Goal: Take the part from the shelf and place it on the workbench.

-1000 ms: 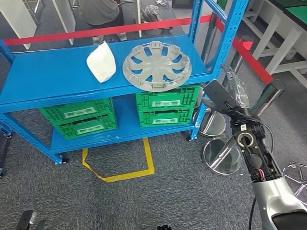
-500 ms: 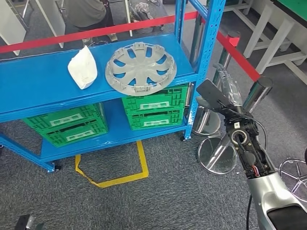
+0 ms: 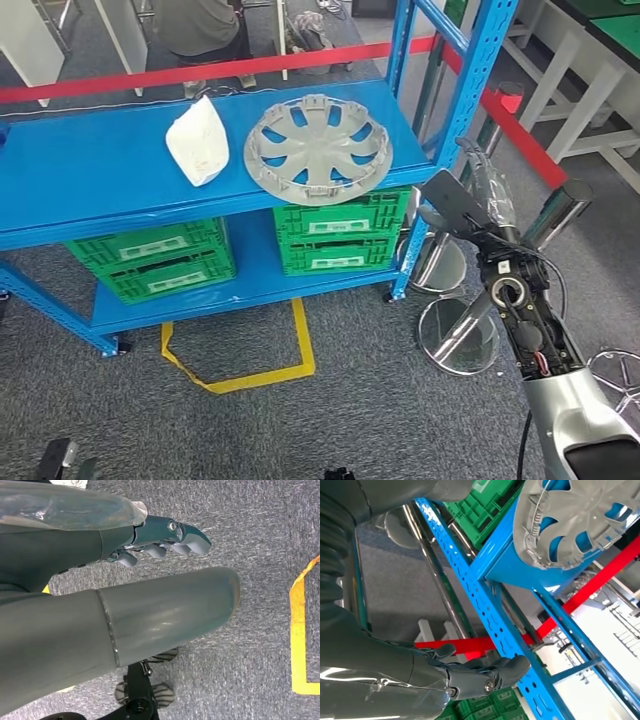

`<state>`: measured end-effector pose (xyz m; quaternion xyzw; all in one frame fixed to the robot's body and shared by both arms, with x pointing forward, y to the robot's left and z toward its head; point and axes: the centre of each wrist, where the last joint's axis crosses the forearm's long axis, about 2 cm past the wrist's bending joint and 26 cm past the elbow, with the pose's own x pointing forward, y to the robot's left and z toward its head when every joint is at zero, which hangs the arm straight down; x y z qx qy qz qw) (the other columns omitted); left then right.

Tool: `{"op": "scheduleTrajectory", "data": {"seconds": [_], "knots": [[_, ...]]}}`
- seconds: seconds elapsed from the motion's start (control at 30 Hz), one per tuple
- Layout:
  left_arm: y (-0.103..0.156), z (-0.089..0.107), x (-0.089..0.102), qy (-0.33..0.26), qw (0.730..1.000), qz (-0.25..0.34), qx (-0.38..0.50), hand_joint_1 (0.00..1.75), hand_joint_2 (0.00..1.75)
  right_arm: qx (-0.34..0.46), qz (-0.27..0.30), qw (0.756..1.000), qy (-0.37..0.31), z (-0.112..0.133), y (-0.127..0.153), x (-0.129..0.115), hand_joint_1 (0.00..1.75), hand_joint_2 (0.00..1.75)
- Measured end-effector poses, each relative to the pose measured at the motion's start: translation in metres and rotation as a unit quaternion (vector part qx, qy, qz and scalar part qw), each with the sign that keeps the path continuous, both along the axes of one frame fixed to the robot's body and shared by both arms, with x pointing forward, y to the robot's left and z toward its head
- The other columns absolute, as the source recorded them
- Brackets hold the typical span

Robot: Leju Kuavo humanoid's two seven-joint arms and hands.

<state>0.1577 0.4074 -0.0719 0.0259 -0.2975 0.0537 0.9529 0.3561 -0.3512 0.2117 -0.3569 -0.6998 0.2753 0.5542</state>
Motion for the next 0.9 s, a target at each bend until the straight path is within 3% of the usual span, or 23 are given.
{"op": "scheduleTrajectory", "data": {"seconds": [0.9], "knots": [[0.000, 0.001, 0.004, -0.006, 1.000, 0.004, -0.003, 0.00, 0.00, -0.003, 0.006, 1.000, 0.002, 0.013, -0.006, 0.013, 0.00, 1.75]]}}
